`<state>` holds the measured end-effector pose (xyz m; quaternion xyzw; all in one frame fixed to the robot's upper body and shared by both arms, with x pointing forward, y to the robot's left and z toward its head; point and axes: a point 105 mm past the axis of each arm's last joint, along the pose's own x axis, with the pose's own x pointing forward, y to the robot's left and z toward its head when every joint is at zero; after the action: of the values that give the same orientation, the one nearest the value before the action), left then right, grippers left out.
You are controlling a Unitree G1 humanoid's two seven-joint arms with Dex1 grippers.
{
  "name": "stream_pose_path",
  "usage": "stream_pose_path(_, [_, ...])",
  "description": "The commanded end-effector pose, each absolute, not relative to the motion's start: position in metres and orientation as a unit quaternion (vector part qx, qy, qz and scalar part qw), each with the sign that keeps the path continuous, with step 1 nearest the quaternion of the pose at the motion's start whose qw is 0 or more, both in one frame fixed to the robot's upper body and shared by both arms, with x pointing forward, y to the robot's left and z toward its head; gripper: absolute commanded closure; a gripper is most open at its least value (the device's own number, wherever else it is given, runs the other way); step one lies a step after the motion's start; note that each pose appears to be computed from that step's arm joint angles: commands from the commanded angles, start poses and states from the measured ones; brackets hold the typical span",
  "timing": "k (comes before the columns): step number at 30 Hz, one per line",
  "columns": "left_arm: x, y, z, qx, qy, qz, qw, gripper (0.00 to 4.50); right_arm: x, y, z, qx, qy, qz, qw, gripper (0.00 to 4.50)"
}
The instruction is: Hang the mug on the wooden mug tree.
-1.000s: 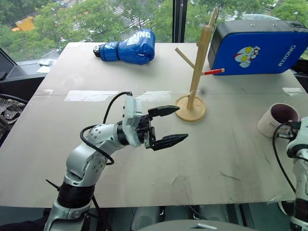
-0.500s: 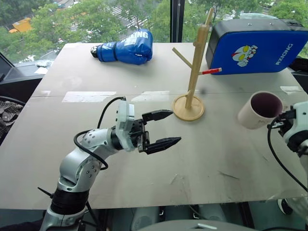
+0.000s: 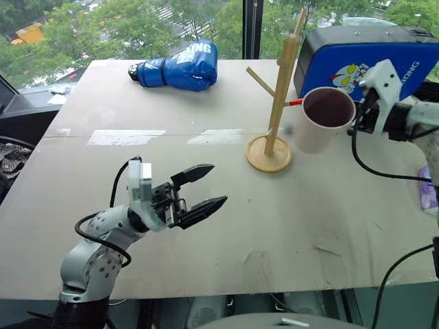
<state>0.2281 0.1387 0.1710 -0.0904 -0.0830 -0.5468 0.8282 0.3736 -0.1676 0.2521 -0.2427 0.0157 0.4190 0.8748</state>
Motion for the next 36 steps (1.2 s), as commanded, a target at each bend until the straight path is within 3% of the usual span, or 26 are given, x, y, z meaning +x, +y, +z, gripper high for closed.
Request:
stream_pose_path(1, [0.221, 0.14, 0.181, -0.078, -0.108, -0.542, 0.83, 0.0, 0.377, -0.156, 0.271, -0.268, -0.009, 0.45, 0.852, 4.46])
stream_pose_path(11, [0.218, 0.138, 0.19, -0.069, -0.144, -0.488, 0.858, 0.0, 0.403, -0.122, 0.258, -0.323, 0.025, 0.489, 0.81, 4.46])
stream_pose_path(15, [0.217, 0.137, 0.193, -0.074, -0.164, -0.483, 0.857, 0.0, 0.406, -0.123, 0.249, -0.324, 0.023, 0.495, 0.806, 2.5])
stream_pose_path(16, [0.218, 0.138, 0.194, -0.076, -0.166, -0.483, 0.857, 0.0, 0.404, -0.126, 0.25, -0.317, 0.019, 0.494, 0.809, 2.21])
stream_pose_path(20, [0.219, 0.144, 0.196, -0.079, -0.172, -0.486, 0.853, 0.0, 0.394, -0.158, 0.264, -0.299, -0.021, 0.441, 0.846, 0.48])
stream_pose_path(26, [0.227, 0.145, 0.191, -0.075, -0.154, -0.498, 0.85, 0.0, 0.36, -0.2, 0.27, -0.277, -0.033, 0.379, 0.883, 0.48])
stream_pose_path(30, [0.237, 0.146, 0.181, -0.063, -0.12, -0.492, 0.86, 0.0, 0.329, -0.219, 0.256, -0.256, -0.019, 0.347, 0.902, 0.48])
stream_pose_path(36, [0.251, 0.156, 0.158, -0.042, -0.054, -0.47, 0.88, 0.0, 0.277, -0.231, 0.201, -0.198, 0.013, 0.303, 0.932, 0.48])
